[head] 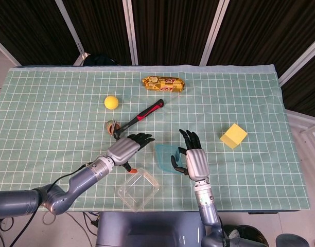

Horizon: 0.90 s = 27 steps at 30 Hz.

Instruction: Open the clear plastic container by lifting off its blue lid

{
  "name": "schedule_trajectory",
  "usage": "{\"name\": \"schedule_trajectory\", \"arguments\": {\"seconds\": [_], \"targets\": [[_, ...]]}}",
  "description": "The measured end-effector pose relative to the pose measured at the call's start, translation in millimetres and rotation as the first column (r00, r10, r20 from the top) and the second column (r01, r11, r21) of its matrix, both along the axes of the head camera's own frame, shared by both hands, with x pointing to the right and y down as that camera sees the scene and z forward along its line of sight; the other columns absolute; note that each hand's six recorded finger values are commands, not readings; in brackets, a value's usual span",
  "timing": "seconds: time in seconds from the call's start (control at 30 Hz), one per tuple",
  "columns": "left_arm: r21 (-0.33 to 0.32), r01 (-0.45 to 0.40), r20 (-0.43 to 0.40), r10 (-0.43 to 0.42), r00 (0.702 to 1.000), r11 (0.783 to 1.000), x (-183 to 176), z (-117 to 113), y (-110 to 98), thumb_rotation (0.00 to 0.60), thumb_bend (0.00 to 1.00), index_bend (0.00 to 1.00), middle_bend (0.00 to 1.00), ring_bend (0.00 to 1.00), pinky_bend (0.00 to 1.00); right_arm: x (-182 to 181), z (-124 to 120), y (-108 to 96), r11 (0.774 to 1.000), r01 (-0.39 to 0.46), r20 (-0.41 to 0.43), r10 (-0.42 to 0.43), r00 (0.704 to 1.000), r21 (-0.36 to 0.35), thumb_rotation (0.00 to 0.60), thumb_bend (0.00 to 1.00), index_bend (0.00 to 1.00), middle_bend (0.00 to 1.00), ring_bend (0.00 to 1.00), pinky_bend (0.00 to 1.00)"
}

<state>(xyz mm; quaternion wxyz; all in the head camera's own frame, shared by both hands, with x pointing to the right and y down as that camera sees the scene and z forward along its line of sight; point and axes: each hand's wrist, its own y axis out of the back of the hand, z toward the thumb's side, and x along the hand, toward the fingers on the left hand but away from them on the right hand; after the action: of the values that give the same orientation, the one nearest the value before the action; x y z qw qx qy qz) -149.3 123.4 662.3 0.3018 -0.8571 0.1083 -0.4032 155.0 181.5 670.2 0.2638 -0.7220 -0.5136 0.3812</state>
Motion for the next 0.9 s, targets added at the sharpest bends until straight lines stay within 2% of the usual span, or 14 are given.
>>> {"name": "schedule_trajectory", "arguments": {"seconds": [0.37,0.57,0.63,0.67,0.73,0.77,0.8,0.83,0.9], "targets": [[0.025,0.011,0.002,-0.011,1.000,1.000,-6.8,-5.0,-5.9,0.600,0.00,0.00,0.00,0.01,0.15,13.4,0.1,-16.2,0.999,-0.030,-0.027,0.030,0.999,0.011,0.600,0.59,0.72,0.11,0.00,0.00],[0.048,0.036,0.004,-0.037,0.999,0.998,-19.0,-12.7,-12.3,0.600,0.00,0.00,0.00,0.01,0.15,31.7,4.6,-27.4,0.997,-0.071,-0.084,0.069,0.994,-0.011,0.600,0.59,0.72,0.11,0.00,0.00],[0.057,0.048,0.008,-0.048,0.999,0.997,-25.3,-15.7,-14.8,0.600,0.00,0.00,0.00,0.01,0.15,39.2,7.2,-30.5,0.996,-0.084,-0.114,0.081,0.990,-0.024,0.600,0.59,0.68,0.11,0.00,0.00],[0.061,0.053,0.009,-0.054,0.999,0.997,-28.1,-17.1,-15.8,0.600,0.00,0.00,0.00,0.01,0.15,42.6,8.4,-31.9,0.996,-0.088,-0.131,0.083,0.988,-0.029,0.600,0.59,0.61,0.09,0.00,0.00],[0.071,0.067,0.010,-0.068,0.998,0.995,-34.7,-21.0,-18.2,0.600,0.00,0.00,0.00,0.01,0.15,50.9,10.9,-35.9,0.996,-0.087,-0.175,0.079,0.981,-0.037,0.600,0.56,0.38,0.04,0.00,0.00],[0.076,0.073,0.011,-0.074,0.997,0.994,-37.6,-22.9,-19.2,0.600,0.00,0.00,0.00,0.01,0.15,54.2,11.8,-37.7,0.996,-0.085,-0.195,0.076,0.978,-0.039,0.600,0.51,0.21,0.01,0.00,0.00],[0.082,0.081,0.011,-0.083,0.997,0.993,-41.4,-25.6,-20.6,0.600,0.00,0.00,0.00,0.01,0.15,58.3,13.2,-39.9,0.995,-0.088,-0.215,0.076,0.974,-0.045,0.600,0.46,0.08,0.00,0.00,0.00],[0.087,0.087,0.011,-0.089,0.996,0.992,-44.3,-27.8,-21.5,0.600,0.00,0.00,0.00,0.01,0.15,61.6,14.3,-41.5,0.994,-0.092,-0.230,0.078,0.970,-0.051,0.600,0.43,0.02,0.00,0.00,0.00],[0.100,0.103,0.011,-0.105,0.994,0.990,-51.7,-33.6,-23.6,0.600,0.00,0.00,0.00,0.01,0.15,70.3,16.6,-45.4,0.992,-0.107,-0.277,0.084,0.957,-0.067,0.600,0.38,0.00,0.00,0.00,0.00]]}}
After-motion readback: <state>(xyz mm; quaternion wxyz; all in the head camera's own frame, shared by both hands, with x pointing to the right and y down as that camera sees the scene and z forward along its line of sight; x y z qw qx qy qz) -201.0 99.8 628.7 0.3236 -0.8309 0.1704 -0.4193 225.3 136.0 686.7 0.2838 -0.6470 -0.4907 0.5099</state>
